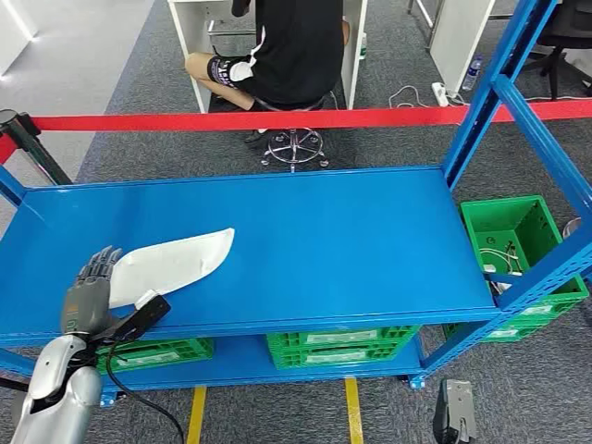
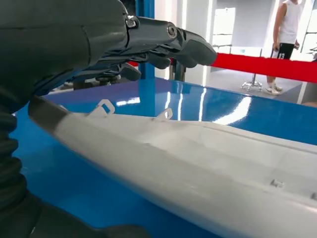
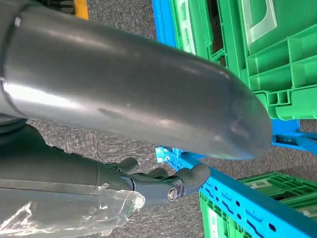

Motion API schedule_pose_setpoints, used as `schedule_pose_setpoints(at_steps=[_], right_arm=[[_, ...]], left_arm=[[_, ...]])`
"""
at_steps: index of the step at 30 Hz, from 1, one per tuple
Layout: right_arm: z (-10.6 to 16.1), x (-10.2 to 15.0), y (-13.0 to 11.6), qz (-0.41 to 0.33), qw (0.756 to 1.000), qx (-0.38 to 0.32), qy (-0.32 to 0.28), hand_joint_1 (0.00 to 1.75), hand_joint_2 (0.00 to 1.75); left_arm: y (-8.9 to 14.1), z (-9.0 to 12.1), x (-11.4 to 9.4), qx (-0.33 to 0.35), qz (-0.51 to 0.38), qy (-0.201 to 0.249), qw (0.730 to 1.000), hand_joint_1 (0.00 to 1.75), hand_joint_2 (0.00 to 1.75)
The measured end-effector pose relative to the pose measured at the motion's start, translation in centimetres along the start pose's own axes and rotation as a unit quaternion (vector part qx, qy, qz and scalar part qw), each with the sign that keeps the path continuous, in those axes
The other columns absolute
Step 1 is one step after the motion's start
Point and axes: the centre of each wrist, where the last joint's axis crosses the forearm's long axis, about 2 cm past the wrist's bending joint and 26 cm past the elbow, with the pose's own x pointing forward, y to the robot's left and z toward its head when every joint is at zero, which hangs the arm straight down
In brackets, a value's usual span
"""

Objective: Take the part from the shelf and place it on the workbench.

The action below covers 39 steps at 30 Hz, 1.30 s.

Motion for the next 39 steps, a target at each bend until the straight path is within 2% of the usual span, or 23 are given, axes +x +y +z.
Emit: schedule_pose_setpoints(at_steps=[8,12,13,39], right_arm=[[-0.1,0.1,0.1,0.005,1.000,0.006,-0.002,0.00,0.00],[-0.1,0.1,0.2,0.007,1.000,0.008,-0.003,0.00,0.00],[-0.1,0.2,0.2,0.007,1.000,0.008,-0.003,0.00,0.00],[-0.2,0.4,0.5,0.009,1.000,0.014,-0.006,0.00,0.00]], left_arm=[[-0.5,-1.2,0.1,-0.008,0.008,0.005,1.000,0.03,1.75],[-0.7,-1.4,0.0,-0.013,0.010,0.008,1.000,1.70,1.75],[-0.8,-1.4,0.0,-0.015,0.010,0.008,1.000,1.75,1.75],[-1.5,-1.3,0.0,-0.026,0.007,0.000,1.000,1.75,1.75]])
